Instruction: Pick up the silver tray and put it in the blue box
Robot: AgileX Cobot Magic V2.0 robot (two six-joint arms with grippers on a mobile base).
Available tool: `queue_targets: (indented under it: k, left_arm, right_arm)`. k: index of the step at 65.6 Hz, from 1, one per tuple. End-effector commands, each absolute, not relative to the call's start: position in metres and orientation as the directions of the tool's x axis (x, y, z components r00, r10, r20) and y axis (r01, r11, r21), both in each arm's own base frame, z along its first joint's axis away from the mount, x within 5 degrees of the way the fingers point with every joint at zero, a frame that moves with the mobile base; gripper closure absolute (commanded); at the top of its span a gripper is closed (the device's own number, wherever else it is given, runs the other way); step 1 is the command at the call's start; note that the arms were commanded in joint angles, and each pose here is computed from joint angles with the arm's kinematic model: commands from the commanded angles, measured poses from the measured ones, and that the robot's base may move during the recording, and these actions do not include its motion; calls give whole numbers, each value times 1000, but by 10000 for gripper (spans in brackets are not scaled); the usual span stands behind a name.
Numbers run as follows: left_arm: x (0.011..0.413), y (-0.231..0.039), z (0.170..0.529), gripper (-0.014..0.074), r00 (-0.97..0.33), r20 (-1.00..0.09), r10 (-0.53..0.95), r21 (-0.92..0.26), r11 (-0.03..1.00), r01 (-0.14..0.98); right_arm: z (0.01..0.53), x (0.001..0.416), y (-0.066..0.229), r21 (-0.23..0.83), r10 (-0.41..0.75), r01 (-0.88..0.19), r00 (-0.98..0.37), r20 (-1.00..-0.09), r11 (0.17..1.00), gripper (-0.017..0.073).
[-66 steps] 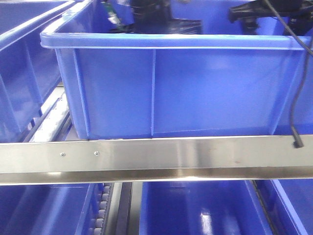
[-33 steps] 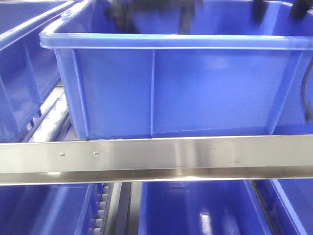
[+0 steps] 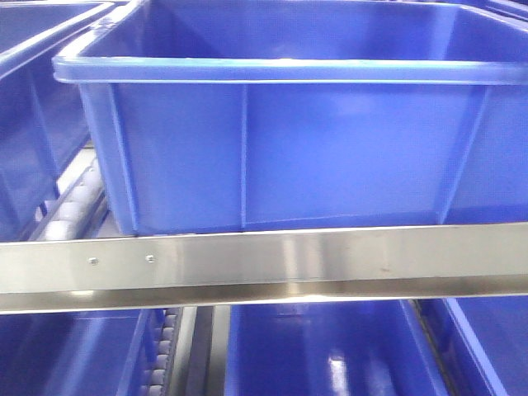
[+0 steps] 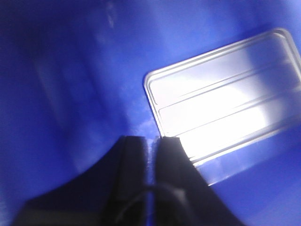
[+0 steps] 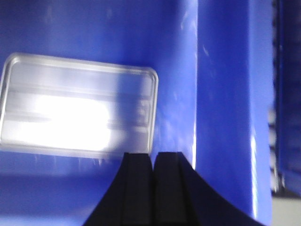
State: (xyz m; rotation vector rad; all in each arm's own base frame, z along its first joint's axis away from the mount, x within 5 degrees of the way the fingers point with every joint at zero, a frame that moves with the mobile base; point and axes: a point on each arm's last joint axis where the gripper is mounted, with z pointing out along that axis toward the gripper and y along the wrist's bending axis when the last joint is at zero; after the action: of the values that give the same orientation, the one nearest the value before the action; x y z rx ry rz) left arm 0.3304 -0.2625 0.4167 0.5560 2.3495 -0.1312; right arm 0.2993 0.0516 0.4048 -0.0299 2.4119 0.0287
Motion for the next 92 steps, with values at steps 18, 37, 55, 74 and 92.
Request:
queue_targets:
  k: [18, 37, 55, 74, 92]
  left_arm:
    - [304, -240, 441, 685, -631, -686, 361, 80, 901, 427]
    - [273, -216, 414, 685, -607, -695, 384, 79, 881, 466]
    - [201, -157, 413, 685, -456, -832, 317, 43, 856, 516]
    - [110, -84, 402, 686, -137, -982, 128, 26, 818, 575]
    - [33, -17, 347, 687, 75, -997, -31, 18, 815, 580]
  right_arm:
    - [393, 237, 40, 21, -26, -70, -603, -797, 997, 510]
    - [381, 189, 32, 36, -14, -93, -486, -874, 995, 510]
    - [379, 137, 21, 49, 8, -106, -358, -934, 993, 510]
    - [363, 76, 9, 63, 37, -117, -212, -976, 991, 510]
    - [324, 44, 4, 69, 59, -139, -71, -996, 988, 510]
